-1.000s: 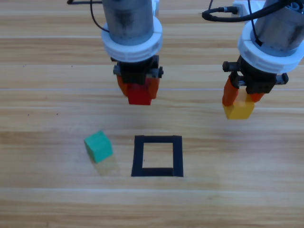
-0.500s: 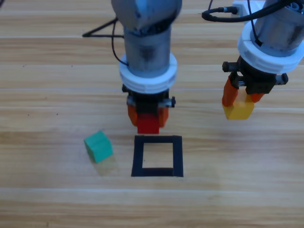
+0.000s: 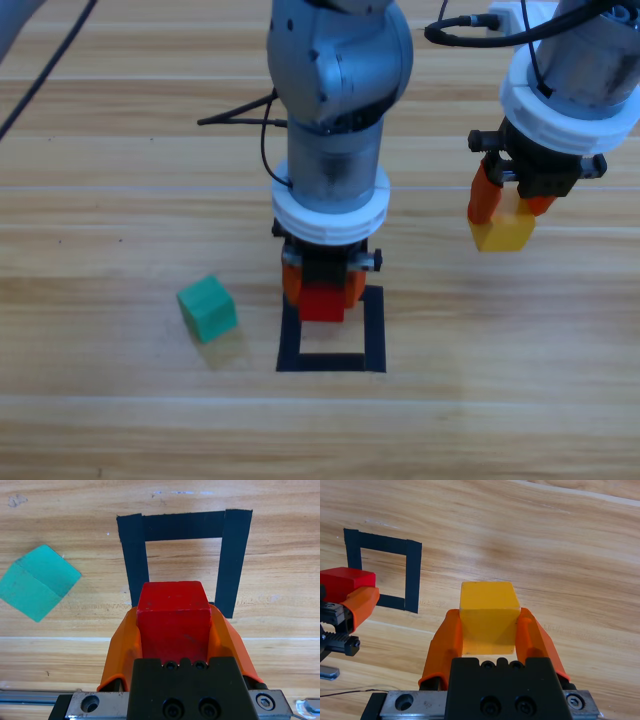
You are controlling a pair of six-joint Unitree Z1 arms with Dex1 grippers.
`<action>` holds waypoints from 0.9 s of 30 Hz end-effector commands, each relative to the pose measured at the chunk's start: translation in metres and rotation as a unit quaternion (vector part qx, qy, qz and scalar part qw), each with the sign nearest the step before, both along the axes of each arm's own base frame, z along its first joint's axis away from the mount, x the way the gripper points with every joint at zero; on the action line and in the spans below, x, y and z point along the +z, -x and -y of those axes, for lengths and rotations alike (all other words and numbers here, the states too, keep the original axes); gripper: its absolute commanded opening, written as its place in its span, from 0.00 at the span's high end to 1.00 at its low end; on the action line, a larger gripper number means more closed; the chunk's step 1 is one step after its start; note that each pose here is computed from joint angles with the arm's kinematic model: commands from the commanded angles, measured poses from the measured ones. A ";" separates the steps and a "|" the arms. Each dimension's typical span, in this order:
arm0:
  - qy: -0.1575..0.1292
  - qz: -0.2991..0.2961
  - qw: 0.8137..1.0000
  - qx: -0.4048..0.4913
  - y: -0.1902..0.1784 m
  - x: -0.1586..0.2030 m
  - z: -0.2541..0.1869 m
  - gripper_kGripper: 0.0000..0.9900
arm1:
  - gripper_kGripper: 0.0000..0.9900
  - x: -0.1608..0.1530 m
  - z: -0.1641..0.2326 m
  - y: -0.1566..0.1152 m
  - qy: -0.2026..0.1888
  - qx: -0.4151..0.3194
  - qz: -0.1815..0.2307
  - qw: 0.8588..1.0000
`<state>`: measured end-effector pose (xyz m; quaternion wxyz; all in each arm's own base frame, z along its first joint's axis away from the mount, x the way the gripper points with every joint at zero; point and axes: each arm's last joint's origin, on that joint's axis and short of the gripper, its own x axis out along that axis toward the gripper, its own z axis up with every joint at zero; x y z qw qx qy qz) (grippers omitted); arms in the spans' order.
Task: Stack the blocks in the rectangular block: red at the bottom, yellow in the middle, green on top
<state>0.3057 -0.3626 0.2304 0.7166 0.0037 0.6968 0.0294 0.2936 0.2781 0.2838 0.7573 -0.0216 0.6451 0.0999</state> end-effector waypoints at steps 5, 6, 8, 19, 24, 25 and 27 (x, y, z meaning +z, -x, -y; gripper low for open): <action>0.004 -0.007 1.000 0.005 0.017 -0.025 -0.002 1.00 | 1.00 -0.017 -0.008 0.007 0.019 0.016 -0.023 0.999; 0.004 -0.008 1.000 0.006 0.016 -0.027 -0.001 1.00 | 1.00 -0.017 -0.008 0.007 0.019 0.016 -0.023 0.999; 0.003 -0.008 1.000 0.006 0.016 -0.030 -0.001 1.00 | 1.00 -0.017 -0.008 0.007 0.019 0.016 -0.023 0.999; 0.014 -0.004 1.000 0.012 0.015 -0.036 0.001 1.00 | 1.00 -0.017 -0.008 0.007 0.020 0.017 -0.023 0.999; 0.030 0.006 0.999 0.013 0.021 -0.035 -0.007 1.00 | 1.00 -0.017 -0.008 0.007 0.020 0.019 -0.022 0.999; 0.032 0.008 0.999 0.013 0.022 -0.035 -0.008 1.00 | 1.00 -0.017 -0.008 0.007 0.020 0.020 -0.022 0.999; 0.031 0.007 0.999 0.012 0.022 -0.038 -0.008 1.00 | 1.00 -0.017 -0.008 0.007 0.020 0.020 -0.022 0.999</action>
